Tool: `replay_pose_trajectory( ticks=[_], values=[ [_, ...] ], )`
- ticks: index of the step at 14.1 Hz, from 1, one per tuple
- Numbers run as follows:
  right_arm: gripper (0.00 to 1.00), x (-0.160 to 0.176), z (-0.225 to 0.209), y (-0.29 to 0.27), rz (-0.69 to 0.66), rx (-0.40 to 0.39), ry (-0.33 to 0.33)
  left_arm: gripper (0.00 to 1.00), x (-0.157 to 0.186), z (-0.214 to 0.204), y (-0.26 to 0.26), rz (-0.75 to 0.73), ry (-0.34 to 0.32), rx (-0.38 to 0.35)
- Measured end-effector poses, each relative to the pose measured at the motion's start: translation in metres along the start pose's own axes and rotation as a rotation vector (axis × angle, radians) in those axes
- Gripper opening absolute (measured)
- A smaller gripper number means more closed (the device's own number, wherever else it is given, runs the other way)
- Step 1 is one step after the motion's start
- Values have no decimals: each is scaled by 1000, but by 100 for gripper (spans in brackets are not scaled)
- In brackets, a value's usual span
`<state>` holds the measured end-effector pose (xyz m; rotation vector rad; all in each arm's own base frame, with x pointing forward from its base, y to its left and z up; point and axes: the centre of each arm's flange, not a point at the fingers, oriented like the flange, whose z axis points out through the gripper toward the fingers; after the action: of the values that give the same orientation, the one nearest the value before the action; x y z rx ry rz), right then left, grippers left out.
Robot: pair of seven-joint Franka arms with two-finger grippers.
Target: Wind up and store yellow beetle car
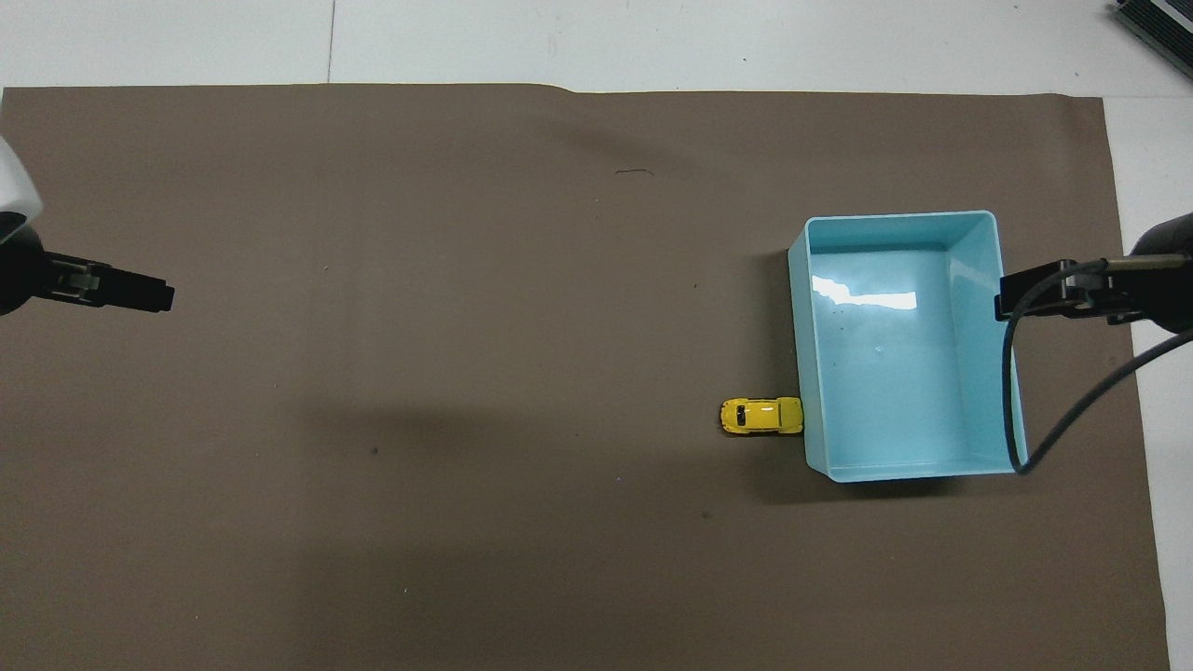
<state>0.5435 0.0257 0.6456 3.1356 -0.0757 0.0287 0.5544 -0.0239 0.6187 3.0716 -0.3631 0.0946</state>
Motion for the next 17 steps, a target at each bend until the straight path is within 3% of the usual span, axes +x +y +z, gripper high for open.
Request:
replay_pose_trajectory(
  ticks=[4, 8, 14, 17],
  values=[
    [100, -6, -6, -4, -135, 8, 2, 100, -4, -26, 4, -89, -13, 35],
    [100, -13, -4, -19, -555, 22, -3, 100, -3, -24, 8, -174, -15, 35],
    [100, -27, 8, -45, -966, 29, -27, 100, -7, -21, 6, -187, -47, 34],
    [100, -26, 25, -49, -1181, 40, -41, 100, -13, -18, 5, -196, -115, 22]
  ],
)
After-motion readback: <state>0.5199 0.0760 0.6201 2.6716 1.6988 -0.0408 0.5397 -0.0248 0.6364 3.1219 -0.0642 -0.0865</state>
